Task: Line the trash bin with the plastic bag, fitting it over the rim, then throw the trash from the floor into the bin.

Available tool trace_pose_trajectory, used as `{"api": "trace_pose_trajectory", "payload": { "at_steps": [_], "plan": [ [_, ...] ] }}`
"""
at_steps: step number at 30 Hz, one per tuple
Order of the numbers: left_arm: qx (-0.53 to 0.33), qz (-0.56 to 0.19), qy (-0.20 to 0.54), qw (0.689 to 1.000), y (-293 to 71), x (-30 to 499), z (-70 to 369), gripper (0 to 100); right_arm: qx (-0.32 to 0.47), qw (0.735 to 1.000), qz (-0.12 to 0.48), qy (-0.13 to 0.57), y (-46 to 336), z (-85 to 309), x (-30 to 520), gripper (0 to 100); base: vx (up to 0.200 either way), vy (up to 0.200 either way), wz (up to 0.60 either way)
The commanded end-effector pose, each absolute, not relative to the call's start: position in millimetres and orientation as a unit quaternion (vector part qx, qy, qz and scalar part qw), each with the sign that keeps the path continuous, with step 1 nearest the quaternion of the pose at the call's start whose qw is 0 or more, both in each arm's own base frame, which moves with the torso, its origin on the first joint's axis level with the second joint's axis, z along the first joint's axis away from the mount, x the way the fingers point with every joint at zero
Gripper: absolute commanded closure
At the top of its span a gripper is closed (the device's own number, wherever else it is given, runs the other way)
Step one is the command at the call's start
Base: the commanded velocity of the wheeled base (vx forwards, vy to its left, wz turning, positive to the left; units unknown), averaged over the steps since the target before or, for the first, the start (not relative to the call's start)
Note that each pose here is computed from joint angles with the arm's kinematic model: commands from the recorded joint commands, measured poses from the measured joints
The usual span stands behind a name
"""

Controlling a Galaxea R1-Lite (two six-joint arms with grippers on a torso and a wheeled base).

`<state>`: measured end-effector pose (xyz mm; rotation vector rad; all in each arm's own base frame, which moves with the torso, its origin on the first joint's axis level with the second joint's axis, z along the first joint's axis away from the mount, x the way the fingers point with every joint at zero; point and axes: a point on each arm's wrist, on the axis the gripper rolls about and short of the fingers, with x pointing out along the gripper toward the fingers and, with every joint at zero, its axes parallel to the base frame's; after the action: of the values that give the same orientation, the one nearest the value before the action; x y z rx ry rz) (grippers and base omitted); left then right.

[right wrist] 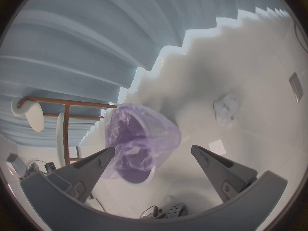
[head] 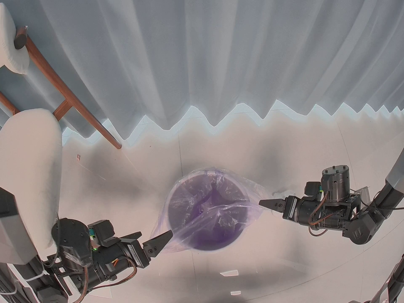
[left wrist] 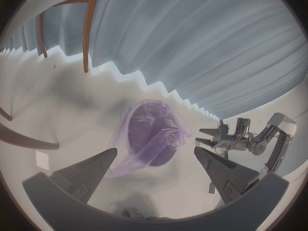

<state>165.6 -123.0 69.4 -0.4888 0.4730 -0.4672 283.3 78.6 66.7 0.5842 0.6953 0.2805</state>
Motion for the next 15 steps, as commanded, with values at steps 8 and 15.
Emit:
{"api": "trace_pose_trajectory", "payload": {
  "at_steps": [8, 15],
  "plan": [
    [-0.350, -0.240, 0.068, 0.903, -115, 187, 139, 0, 0.373, 0.826, 0.145, 0.396, 142, 138, 308, 0, -0.075, 0.000, 0.00],
    [-0.419, -0.269, 0.056, 0.865, -119, 175, 167, 0, 0.383, 0.799, 0.120, 0.449, 183, 142, 340, 0, 0.000, 0.000, 0.00]
  ]
}}
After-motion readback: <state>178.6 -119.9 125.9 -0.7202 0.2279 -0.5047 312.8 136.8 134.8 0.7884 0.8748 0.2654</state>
